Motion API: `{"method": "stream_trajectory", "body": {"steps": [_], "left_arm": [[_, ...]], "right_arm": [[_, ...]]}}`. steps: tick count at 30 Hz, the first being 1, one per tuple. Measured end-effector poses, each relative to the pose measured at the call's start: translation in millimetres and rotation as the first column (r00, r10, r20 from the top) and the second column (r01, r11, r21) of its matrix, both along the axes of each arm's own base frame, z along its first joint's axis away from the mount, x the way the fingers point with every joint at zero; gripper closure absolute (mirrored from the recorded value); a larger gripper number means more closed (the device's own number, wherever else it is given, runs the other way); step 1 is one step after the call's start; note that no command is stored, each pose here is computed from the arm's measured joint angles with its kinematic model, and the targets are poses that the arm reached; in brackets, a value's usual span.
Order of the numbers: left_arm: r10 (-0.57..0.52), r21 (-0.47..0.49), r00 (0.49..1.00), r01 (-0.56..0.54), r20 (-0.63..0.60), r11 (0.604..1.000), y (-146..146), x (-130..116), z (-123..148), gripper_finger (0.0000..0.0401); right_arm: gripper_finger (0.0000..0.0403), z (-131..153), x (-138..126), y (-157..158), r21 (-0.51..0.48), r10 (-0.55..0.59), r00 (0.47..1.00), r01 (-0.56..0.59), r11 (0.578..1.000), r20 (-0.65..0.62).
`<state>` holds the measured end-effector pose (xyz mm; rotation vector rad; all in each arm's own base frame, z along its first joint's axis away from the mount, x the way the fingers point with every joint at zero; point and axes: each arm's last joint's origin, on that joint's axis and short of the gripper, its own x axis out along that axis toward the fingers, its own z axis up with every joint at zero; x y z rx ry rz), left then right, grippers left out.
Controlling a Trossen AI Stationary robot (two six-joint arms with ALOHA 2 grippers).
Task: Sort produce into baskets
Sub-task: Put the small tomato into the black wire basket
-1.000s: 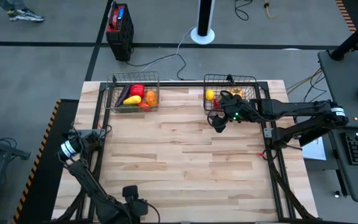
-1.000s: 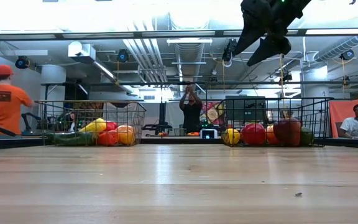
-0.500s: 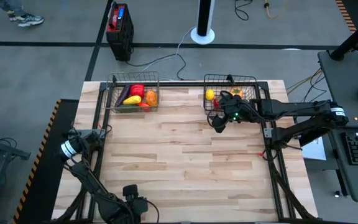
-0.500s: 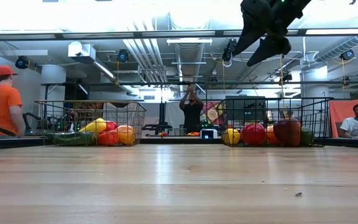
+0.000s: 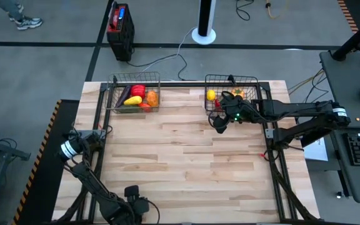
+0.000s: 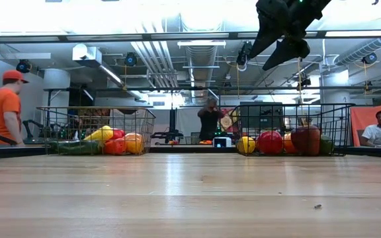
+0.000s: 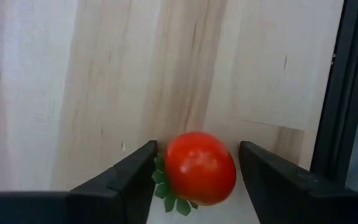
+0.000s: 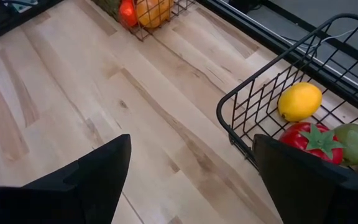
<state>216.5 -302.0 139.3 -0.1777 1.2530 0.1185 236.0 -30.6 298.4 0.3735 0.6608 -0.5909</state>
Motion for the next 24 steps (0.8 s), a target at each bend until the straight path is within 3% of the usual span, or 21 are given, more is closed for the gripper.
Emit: {"method": "stream_trajectory", "body": {"steps": [11, 18, 24], "left_arm": [[-0.008, 0.019, 1.0, 0.008, -0.014, 1.0, 2, -2, 3, 0.0295], [-0.044, 0.031, 0.999, 0.044, 0.008, 0.999, 2, -1, 14, 0.0286], [-0.115, 0.174, 0.988, 0.096, 0.103, 0.98, 5, 11, 44, 0.0286]], "right_arm": [[0.0071, 0, 0, 0, -0.001, -0.001, 1.0, 0.001, 1.0, 0.0], [0.0078, 0, 1, 6, -0.03, 0.054, 0.998, -0.055, 0.998, -0.018], [0.0078, 0, 2, 15, -0.048, 0.109, 0.994, -0.111, 0.993, -0.029]]}}
